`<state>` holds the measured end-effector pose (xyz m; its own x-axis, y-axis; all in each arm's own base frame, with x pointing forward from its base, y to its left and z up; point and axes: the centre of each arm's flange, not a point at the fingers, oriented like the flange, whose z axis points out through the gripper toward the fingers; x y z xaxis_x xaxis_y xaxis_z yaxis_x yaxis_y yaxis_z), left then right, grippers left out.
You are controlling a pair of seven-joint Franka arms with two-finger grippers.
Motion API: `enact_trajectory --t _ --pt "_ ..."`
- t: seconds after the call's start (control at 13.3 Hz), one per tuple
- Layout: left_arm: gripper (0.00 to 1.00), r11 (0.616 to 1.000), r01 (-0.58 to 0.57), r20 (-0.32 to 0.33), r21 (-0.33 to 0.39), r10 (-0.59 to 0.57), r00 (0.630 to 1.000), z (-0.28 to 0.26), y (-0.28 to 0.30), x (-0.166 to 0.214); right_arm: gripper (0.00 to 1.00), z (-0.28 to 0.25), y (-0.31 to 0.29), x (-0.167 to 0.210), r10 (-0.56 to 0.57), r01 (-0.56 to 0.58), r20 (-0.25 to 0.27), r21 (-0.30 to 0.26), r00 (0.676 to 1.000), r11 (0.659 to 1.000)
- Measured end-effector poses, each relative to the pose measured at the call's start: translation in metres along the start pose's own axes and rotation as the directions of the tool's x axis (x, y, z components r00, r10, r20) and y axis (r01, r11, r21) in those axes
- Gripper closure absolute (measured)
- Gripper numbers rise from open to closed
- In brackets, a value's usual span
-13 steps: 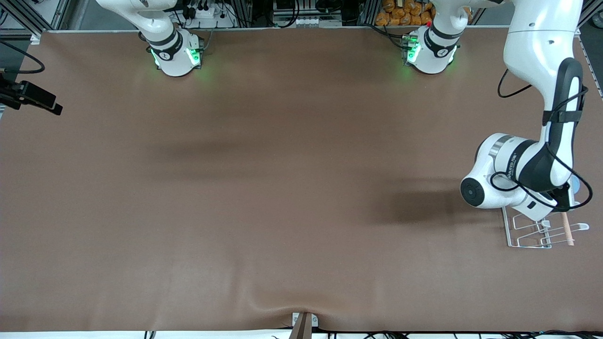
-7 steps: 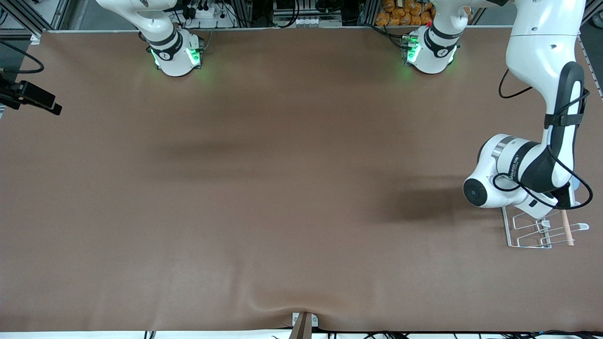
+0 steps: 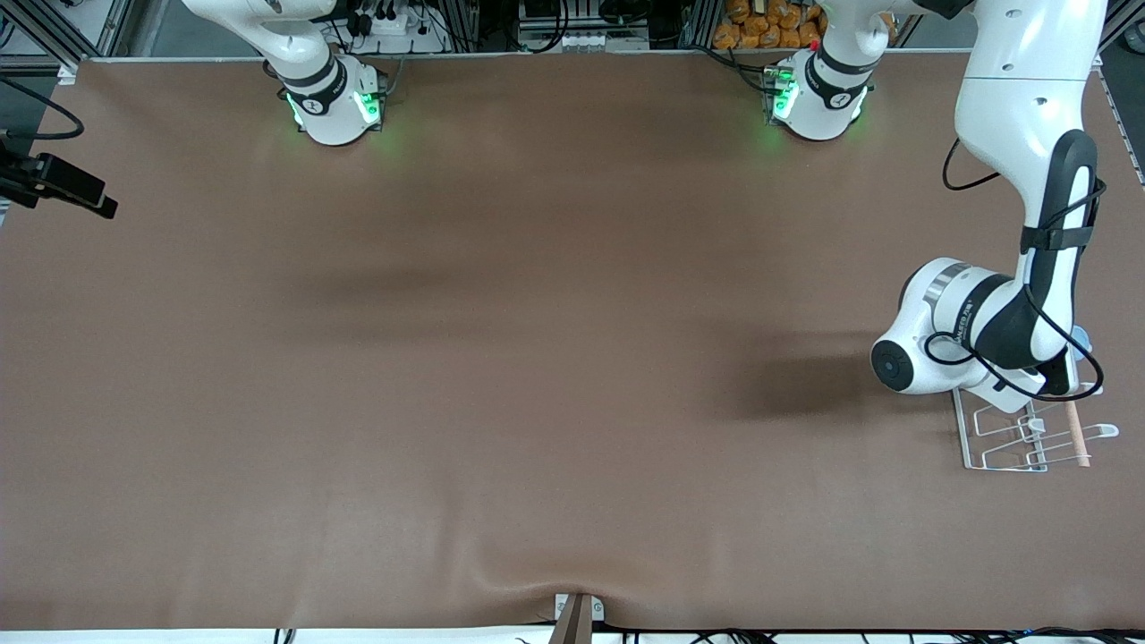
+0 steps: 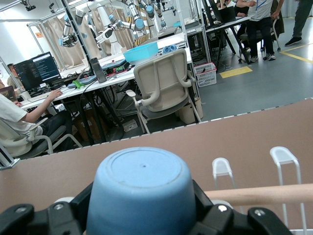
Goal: Transfer cup to left arm and place on rack
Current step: 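Move the held cup with the left gripper over the wire rack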
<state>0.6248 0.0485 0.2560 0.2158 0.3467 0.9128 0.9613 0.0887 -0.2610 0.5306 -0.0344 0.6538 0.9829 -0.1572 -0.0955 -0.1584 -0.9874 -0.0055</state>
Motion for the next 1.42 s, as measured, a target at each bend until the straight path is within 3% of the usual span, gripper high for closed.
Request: enact_trajectory --t 0.52,0.75,1.42 --pt "0.23 1.0 -0.007 -0.003 0.007 0.007 1.0 0.004 0.0 -0.009 0.0 0.0 -0.003 0.0 -0.015 0.015 0.0 -0.001 1.0 1.0" --pt "0.0 1.0 -0.011 -0.005 0.008 0.011 1.0 0.006 0.001 -0.013 0.0 -0.001 -0.002 -0.001 -0.08 0.08 -0.003 0.0 0.997 0.997" --pt "0.0 0.999 -0.05 -0.01 -0.005 0.05 0.999 0.001 0.005 -0.003 0.0 -0.019 0.001 -0.005 -0.09 0.09 -0.03 -0.004 0.995 0.996"
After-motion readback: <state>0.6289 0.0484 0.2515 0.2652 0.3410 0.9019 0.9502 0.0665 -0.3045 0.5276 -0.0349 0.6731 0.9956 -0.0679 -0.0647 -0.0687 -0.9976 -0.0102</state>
